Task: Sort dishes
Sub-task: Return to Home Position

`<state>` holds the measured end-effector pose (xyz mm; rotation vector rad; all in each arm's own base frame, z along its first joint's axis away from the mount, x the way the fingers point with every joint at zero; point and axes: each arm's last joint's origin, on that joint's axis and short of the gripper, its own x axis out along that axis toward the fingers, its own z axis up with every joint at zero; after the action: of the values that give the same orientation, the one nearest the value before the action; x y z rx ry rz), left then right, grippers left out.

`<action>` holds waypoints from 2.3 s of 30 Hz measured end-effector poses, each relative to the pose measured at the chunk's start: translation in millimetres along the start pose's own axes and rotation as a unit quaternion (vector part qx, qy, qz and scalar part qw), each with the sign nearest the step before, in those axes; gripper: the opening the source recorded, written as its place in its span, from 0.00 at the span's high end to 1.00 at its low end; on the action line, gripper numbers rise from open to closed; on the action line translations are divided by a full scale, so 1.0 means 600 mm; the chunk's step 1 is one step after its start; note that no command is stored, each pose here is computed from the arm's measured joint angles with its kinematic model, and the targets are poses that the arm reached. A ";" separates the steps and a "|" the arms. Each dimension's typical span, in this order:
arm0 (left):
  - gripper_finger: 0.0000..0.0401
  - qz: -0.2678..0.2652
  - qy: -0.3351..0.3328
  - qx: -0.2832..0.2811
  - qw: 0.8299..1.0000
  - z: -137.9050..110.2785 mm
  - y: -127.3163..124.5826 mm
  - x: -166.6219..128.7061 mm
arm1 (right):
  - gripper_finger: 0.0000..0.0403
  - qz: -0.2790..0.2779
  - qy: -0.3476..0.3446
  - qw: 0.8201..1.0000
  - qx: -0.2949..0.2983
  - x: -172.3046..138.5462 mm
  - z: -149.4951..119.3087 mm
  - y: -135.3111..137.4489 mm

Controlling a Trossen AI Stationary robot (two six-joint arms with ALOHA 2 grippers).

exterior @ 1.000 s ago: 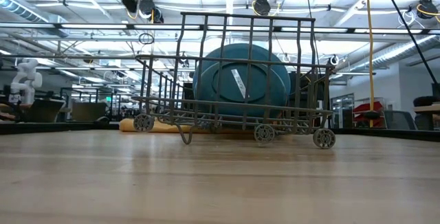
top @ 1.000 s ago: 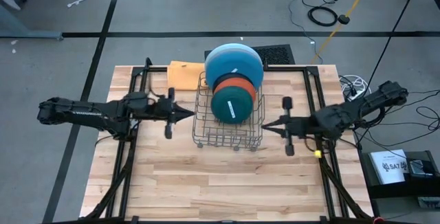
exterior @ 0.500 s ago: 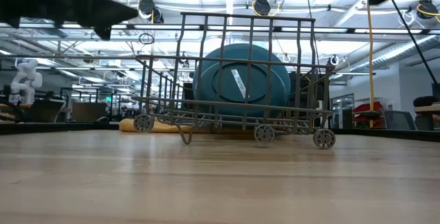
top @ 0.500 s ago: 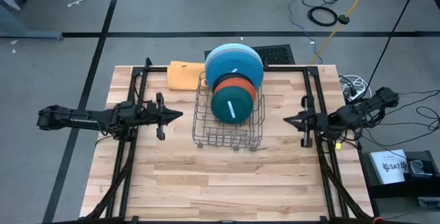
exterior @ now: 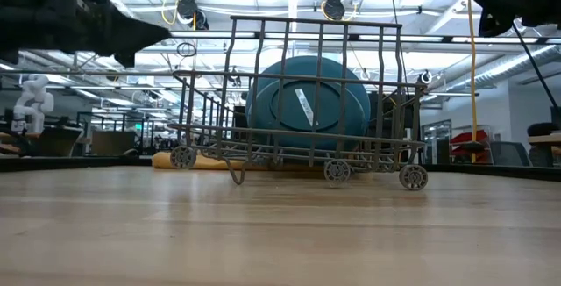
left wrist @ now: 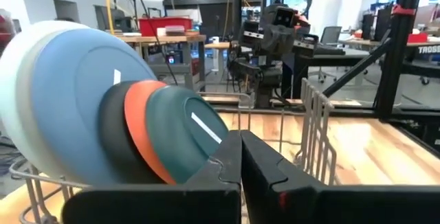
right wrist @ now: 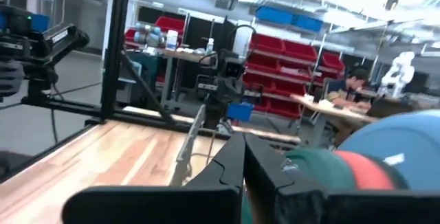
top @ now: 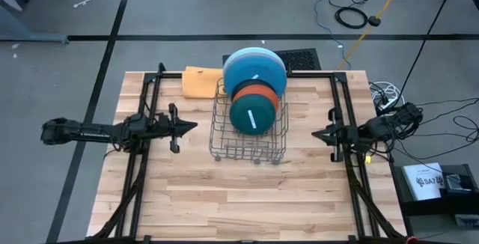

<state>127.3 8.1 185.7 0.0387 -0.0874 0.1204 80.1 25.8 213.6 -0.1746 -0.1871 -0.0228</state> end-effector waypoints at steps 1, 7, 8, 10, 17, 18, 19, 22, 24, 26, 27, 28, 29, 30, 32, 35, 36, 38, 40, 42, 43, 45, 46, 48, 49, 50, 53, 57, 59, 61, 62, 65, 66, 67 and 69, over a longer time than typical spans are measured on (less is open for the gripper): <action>1.00 -0.003 0.002 0.000 1.000 -0.003 0.001 -0.001 | 1.00 0.003 0.004 1.000 0.004 0.000 -0.002 0.001; 1.00 -0.020 0.025 -0.011 0.999 -0.024 0.003 -0.005 | 1.00 0.029 0.018 0.999 0.037 0.001 -0.016 0.007; 1.00 -0.021 0.026 -0.011 0.999 -0.024 0.004 -0.005 | 1.00 0.030 0.019 0.999 0.039 0.001 -0.021 0.009; 1.00 -0.029 0.016 -0.009 0.999 -0.021 0.004 -0.005 | 1.00 0.029 0.013 0.999 0.043 0.003 -0.029 0.012; 1.00 -0.040 0.038 -0.003 0.998 -0.028 0.003 -0.005 | 1.00 0.032 0.033 0.997 0.065 0.004 -0.057 0.020; 1.00 -0.040 0.038 -0.003 0.998 -0.029 0.003 -0.005 | 1.00 0.032 0.040 0.996 0.073 0.003 -0.060 0.021; 1.00 -0.040 0.039 -0.006 0.998 -0.029 0.003 -0.005 | 1.00 0.033 0.044 0.995 0.079 0.003 -0.061 0.021; 1.00 -0.040 0.041 -0.014 0.998 -0.030 0.003 -0.005 | 1.00 0.028 0.051 0.995 0.086 0.003 -0.063 0.021; 1.00 -0.040 0.054 -0.017 0.998 -0.034 0.002 -0.006 | 1.00 0.008 0.053 0.995 0.084 0.003 -0.063 0.019; 1.00 -0.039 0.069 -0.028 0.996 -0.038 0.002 -0.006 | 1.00 -0.015 0.055 0.995 0.084 0.003 -0.063 0.017; 1.00 -0.038 0.077 -0.032 0.996 -0.041 0.002 -0.006 | 1.00 -0.023 0.056 0.994 0.086 0.003 -0.063 0.016; 1.00 -0.036 0.082 -0.039 0.995 -0.042 0.002 -0.007 | 1.00 -0.026 0.057 0.994 0.087 0.003 -0.063 0.015; 1.00 -0.031 0.085 -0.042 0.995 -0.043 0.003 -0.007 | 1.00 -0.026 0.057 0.994 0.087 0.003 -0.063 0.015; 1.00 -0.026 0.089 -0.049 0.995 -0.045 0.003 -0.007 | 0.99 -0.024 0.056 0.994 0.088 0.003 -0.063 0.016; 1.00 -0.018 0.095 -0.068 0.993 -0.046 0.004 -0.007 | 0.99 -0.024 0.056 0.994 0.088 0.003 -0.063 0.016; 1.00 -0.014 0.095 -0.100 0.990 -0.046 0.004 -0.007 | 0.98 -0.023 0.056 0.994 0.087 0.003 -0.063 0.016; 1.00 -0.014 0.095 -0.104 0.990 -0.046 0.004 -0.007 | 0.98 -0.023 0.057 0.994 0.086 0.003 -0.063 0.016; 1.00 -0.014 0.095 -0.104 0.990 -0.046 0.004 -0.007 | 0.98 -0.023 0.057 0.995 0.084 0.003 -0.063 0.016; 1.00 -0.014 0.095 -0.104 0.990 -0.046 0.004 -0.007 | 0.97 -0.023 0.057 0.995 0.084 0.003 -0.063 0.016; 1.00 -0.014 0.095 -0.104 0.990 -0.046 0.004 -0.007 | 0.97 -0.023 0.057 0.995 0.084 0.003 -0.063 0.016; 1.00 -0.014 0.095 -0.104 0.990 -0.046 0.004 -0.007 | 0.97 -0.023 0.057 0.995 0.084 0.003 -0.063 0.016; 1.00 -0.013 0.095 -0.105 0.990 -0.046 0.004 -0.007 | 0.97 -0.022 0.057 0.995 0.084 0.003 -0.063 0.016; 1.00 -0.013 0.094 -0.105 0.990 -0.046 0.004 -0.007 | 0.97 -0.022 0.057 0.995 0.084 0.003 -0.063 0.016; 1.00 -0.013 0.094 -0.104 0.990 -0.046 0.004 -0.007 | 0.97 -0.022 0.057 0.995 0.084 0.003 -0.063 0.016; 1.00 -0.013 0.094 -0.105 0.990 -0.046 0.004 -0.007 | 0.97 -0.022 0.057 0.995 0.084 0.003 -0.063 0.016; 1.00 -0.013 0.094 -0.105 0.990 -0.046 0.004 -0.007 | 0.97 -0.022 0.057 0.995 0.084 0.003 -0.063 0.016; 1.00 -0.013 0.094 -0.105 0.990 -0.046 0.004 -0.007 | 0.97 -0.022 0.057 0.995 0.084 0.003 -0.063 0.016; 1.00 -0.013 0.094 -0.105 0.990 -0.046 0.004 -0.007 | 0.97 -0.022 0.057 0.995 0.084 0.003 -0.063 0.016; 1.00 -0.013 0.094 -0.105 0.990 -0.046 0.004 -0.007 | 0.97 -0.022 0.057 0.995 0.084 0.003 -0.063 0.016; 1.00 -0.013 0.094 -0.105 0.990 -0.047 0.004 -0.007 | 0.97 -0.022 0.057 0.995 0.084 0.003 -0.063 0.016; 1.00 -0.013 0.094 -0.105 0.990 -0.047 0.004 -0.007 | 0.97 -0.022 0.057 0.995 0.084 0.003 -0.063 0.016; 1.00 -0.013 0.094 -0.105 0.990 -0.047 0.004 -0.007 | 0.97 -0.022 0.057 0.995 0.084 0.003 -0.063 0.016; 1.00 -0.013 0.094 -0.105 0.990 -0.047 0.004 -0.007 | 0.97 -0.022 0.057 0.995 0.084 0.003 -0.063 0.016; 1.00 -0.013 0.094 -0.105 0.990 -0.047 0.004 -0.008 | 0.97 -0.022 0.057 0.995 0.084 0.003 -0.063 0.016; 1.00 -0.013 0.094 -0.105 0.990 -0.047 0.004 -0.007 | 0.97 -0.022 0.057 0.995 0.084 0.003 -0.063 0.016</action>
<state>124.9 11.1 157.5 -0.1808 0.0897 0.0884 89.3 28.6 175.6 -0.0021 -0.0788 -0.0605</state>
